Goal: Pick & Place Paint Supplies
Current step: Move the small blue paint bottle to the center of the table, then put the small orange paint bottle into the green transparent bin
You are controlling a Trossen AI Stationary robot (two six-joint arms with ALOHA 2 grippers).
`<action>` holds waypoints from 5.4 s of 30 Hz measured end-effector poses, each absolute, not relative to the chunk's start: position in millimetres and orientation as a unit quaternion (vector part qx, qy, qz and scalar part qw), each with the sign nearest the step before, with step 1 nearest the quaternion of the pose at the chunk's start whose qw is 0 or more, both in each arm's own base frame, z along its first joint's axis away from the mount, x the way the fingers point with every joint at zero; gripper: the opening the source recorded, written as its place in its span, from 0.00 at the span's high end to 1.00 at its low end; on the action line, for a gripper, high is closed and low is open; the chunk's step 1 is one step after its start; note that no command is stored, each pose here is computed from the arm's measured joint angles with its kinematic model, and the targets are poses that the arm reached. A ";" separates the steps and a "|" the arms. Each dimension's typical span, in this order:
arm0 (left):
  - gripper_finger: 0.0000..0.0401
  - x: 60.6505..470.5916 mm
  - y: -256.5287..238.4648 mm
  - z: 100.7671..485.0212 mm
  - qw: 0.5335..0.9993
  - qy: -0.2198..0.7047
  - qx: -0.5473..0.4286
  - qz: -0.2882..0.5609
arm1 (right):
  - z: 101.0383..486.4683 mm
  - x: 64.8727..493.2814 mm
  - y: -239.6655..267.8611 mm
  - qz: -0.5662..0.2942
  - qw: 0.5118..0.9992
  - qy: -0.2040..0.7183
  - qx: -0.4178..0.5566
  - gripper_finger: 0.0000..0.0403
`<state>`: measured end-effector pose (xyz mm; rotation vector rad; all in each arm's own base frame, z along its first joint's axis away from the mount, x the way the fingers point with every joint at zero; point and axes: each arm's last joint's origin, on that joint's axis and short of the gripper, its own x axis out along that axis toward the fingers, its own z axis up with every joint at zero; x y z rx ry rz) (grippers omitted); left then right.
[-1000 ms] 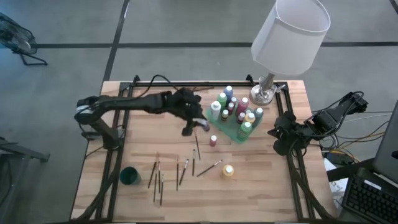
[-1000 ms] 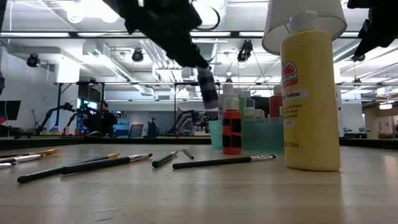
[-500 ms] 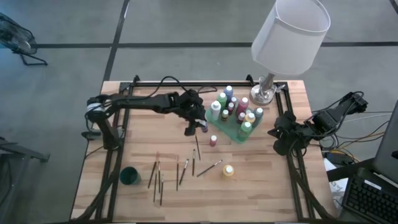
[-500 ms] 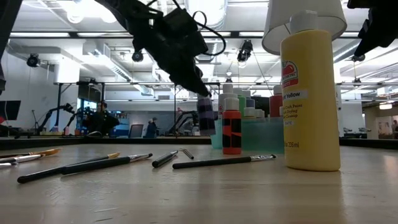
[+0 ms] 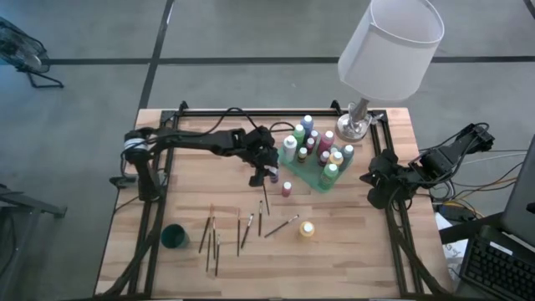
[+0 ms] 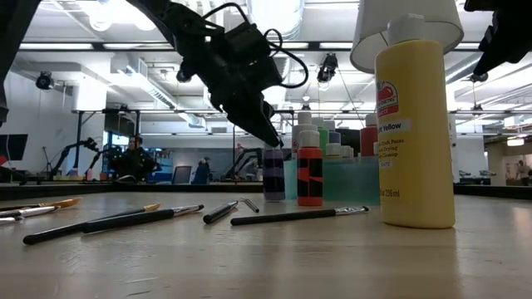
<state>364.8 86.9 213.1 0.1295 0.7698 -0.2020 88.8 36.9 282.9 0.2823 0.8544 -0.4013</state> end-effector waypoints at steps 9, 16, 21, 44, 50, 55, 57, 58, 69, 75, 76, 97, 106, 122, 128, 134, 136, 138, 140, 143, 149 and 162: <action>0.66 366.1 86.9 211.6 0.919 0.372 0.079 -0.105 | 282.8 88.9 36.9 -0.193 0.881 0.410 0.135 0.98; 0.56 365.8 87.0 214.5 0.921 0.365 0.084 -0.106 | 282.8 88.8 36.9 -0.193 0.881 0.410 0.135 0.98; 0.45 364.5 86.6 216.7 0.921 0.365 0.083 -0.105 | 282.8 88.9 36.9 -0.193 0.881 0.410 0.135 0.98; 0.39 207.9 74.4 429.7 0.993 0.095 0.052 0.046 | 282.8 88.7 36.8 -0.189 0.882 0.412 0.126 0.98; 0.39 155.3 58.7 449.9 0.992 0.058 0.029 0.111 | 282.4 88.1 36.4 -0.113 0.889 0.443 -0.038 0.98; 0.39 119.9 47.3 450.2 0.984 0.070 0.005 0.161 | 282.7 88.6 36.7 -0.088 0.887 0.446 -0.084 0.98; 0.39 109.3 43.3 451.2 0.984 0.064 -0.004 0.167 | 282.8 88.7 36.8 -0.085 0.887 0.446 -0.090 0.98; 0.39 105.0 41.5 452.0 0.984 0.058 -0.008 0.168 | 282.8 88.8 36.8 -0.082 0.886 0.446 -0.095 0.98; 0.39 66.9 28.0 420.3 0.978 0.027 -0.030 0.203 | 300.8 111.5 46.4 -0.117 0.934 0.308 0.138 0.98; 0.39 48.0 20.5 394.8 0.978 -0.003 -0.031 0.206 | 315.0 125.7 47.6 -0.136 0.942 0.212 0.222 0.98; 0.39 45.5 19.6 390.2 0.978 -0.004 -0.033 0.208 | 316.1 127.3 46.9 -0.151 0.943 0.198 0.222 0.98; 0.39 5.3 2.9 346.9 0.978 -0.049 -0.014 0.204 | 394.8 185.9 37.7 -0.220 0.965 -0.110 0.091 0.98; 0.39 6.4 3.3 346.2 0.978 -0.044 -0.017 0.203 | 449.6 199.4 15.8 -0.283 0.935 -0.198 0.086 0.98; 0.39 6.4 3.4 346.4 0.978 -0.045 -0.018 0.204 | 479.7 274.7 12.6 -0.306 0.945 0.010 -0.116 0.98; 0.39 6.4 3.4 346.4 0.978 -0.045 -0.018 0.204 | 466.9 286.3 7.7 -0.311 0.933 0.176 -0.033 0.98; 0.39 6.5 3.4 346.4 0.978 -0.045 -0.018 0.204 | 448.3 302.9 7.8 -0.261 0.907 0.329 0.023 0.98; 0.39 6.5 3.4 346.4 0.978 -0.045 -0.018 0.204 | 442.1 313.0 9.0 -0.233 0.898 0.371 0.033 0.97; 0.39 6.5 3.4 346.4 0.978 -0.045 -0.018 0.204 | 433.7 322.2 9.2 -0.214 0.882 0.419 0.040 0.94; 0.39 6.5 3.4 346.4 0.978 -0.045 -0.018 0.204 | 425.7 331.8 8.5 -0.201 0.865 0.459 0.043 0.90; 0.39 6.5 3.4 346.4 0.978 -0.045 -0.018 0.204 | 416.0 347.3 6.7 -0.179 0.849 0.493 0.063 0.82; 0.39 6.5 3.4 346.4 0.978 -0.045 -0.018 0.204 | 390.8 383.1 -4.6 -0.115 0.821 0.536 0.160 0.64; 0.39 6.5 3.4 346.4 0.978 -0.045 -0.018 0.203 | 331.3 419.3 -13.2 -0.109 0.761 0.615 0.172 0.44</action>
